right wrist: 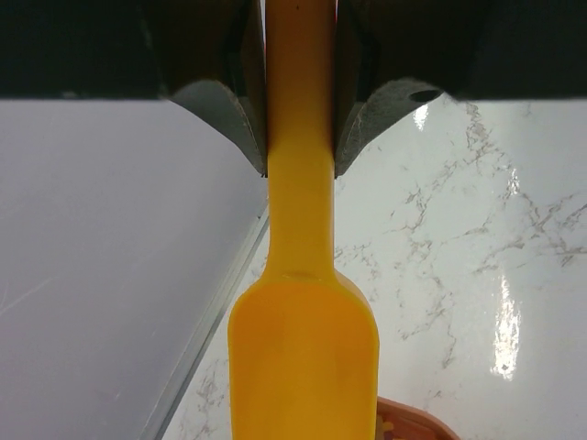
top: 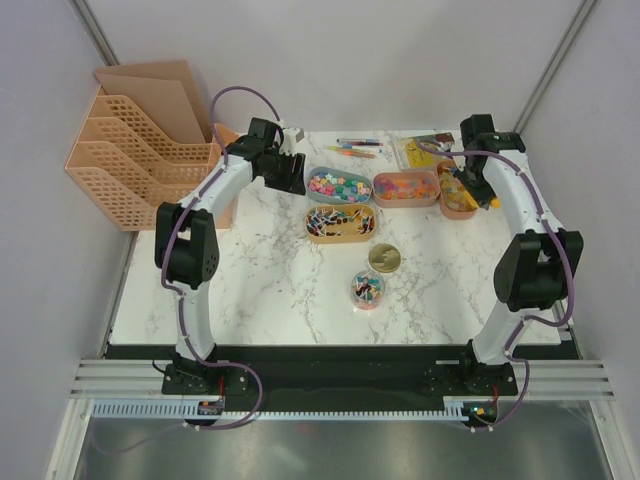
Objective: Pack the candies
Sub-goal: Scoop the fake candies from the storage box.
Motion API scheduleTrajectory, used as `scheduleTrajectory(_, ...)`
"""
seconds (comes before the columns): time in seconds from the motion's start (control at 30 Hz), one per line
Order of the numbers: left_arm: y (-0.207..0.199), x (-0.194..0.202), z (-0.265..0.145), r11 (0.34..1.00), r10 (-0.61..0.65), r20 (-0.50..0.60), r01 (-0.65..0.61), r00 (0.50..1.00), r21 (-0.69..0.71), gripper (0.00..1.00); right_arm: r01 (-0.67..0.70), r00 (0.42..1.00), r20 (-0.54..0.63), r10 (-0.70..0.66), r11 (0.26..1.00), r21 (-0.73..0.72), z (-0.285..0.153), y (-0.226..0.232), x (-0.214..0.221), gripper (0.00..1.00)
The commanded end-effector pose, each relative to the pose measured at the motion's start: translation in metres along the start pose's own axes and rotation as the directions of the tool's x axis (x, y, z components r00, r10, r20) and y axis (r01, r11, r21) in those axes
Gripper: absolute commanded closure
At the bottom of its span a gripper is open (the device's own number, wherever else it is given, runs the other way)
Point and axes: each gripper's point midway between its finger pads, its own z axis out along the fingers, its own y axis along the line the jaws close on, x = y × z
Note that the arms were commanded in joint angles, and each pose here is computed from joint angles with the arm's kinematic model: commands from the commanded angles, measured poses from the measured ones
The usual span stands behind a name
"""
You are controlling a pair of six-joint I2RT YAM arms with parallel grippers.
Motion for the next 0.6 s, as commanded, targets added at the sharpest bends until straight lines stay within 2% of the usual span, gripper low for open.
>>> scheduleTrajectory(0.0,0.0,-0.016,-0.003,1.0,0.01,0.053,-0.009,0.999,-0.017,0.41,-0.022,1.0,0.001,0.022,1.0,-0.011,-0.008,0.001,-0.003,1.0)
scheduleTrajectory(0.57,0.005,0.013,0.005,0.999,-0.034,0.0,0.034,0.999,-0.033,0.42,-0.063,0.996,-0.069,0.053,0.987,-0.149,0.027,0.021,-0.012,1.0)
